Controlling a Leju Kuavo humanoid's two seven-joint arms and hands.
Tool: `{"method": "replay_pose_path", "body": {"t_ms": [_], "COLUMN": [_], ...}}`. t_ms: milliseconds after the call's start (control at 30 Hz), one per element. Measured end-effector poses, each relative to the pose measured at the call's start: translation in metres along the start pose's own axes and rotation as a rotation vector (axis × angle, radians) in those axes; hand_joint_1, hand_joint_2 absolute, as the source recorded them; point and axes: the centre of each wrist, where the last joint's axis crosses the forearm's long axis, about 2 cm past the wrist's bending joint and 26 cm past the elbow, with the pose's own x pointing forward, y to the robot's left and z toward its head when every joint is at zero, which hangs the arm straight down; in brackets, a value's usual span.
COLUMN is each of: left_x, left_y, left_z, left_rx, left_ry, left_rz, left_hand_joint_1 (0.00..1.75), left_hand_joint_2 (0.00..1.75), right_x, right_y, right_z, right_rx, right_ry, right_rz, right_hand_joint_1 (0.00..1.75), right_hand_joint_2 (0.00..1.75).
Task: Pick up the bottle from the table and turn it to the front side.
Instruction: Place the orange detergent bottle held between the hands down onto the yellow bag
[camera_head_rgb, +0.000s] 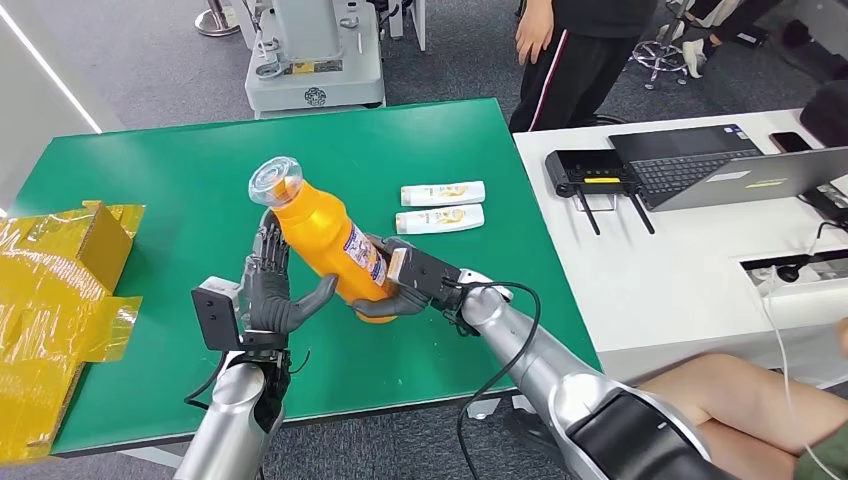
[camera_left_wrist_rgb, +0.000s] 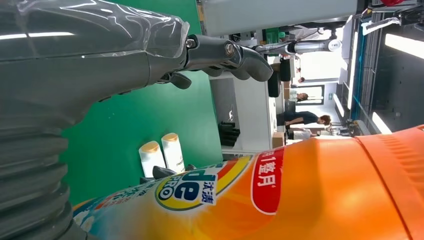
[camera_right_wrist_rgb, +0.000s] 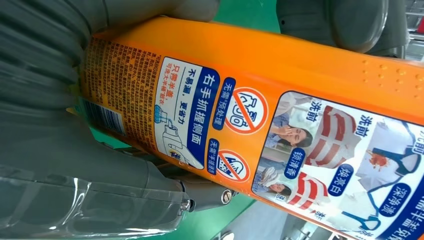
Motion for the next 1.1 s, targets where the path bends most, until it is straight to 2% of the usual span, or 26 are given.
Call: {"method": "replay_pose_path", "body": {"t_ms": [367,533,800,1100], "left_x": [0.002,0.010,0.021,0.024], "left_y": [-0.004,-0.005,-0.005,-0.007], "left_z": [-0.002,-0.017,-0.039,-0.048], "left_rx": [-0.029,-0.067,-0.172,-0.229], "left_ry": [0.011,0.007,0.034,0.042], "left_rz": [-0.007,0.000,0.075,0.084], "left_hand_joint_1": [0.00,0.00,0.00,0.00], "left_hand_joint_2": [1.75,1.75,1.75,1.75], "right_x": [-0.013,-0.021,-0.024,-0.023], "right_y": [0.010,0.019,0.019,0.014], "right_z": [0.008,0.014,0.017,0.017], "right_rx": [0.022,0.052,0.057,0.037], "right_ry": [0.081,0.139,0.171,0.169], "right_rz": [0.007,0.022,0.051,0.100], "right_hand_joint_1": [1.75,1.75,1.75,1.75], "right_hand_joint_2": [1.75,1.75,1.75,1.75]}}
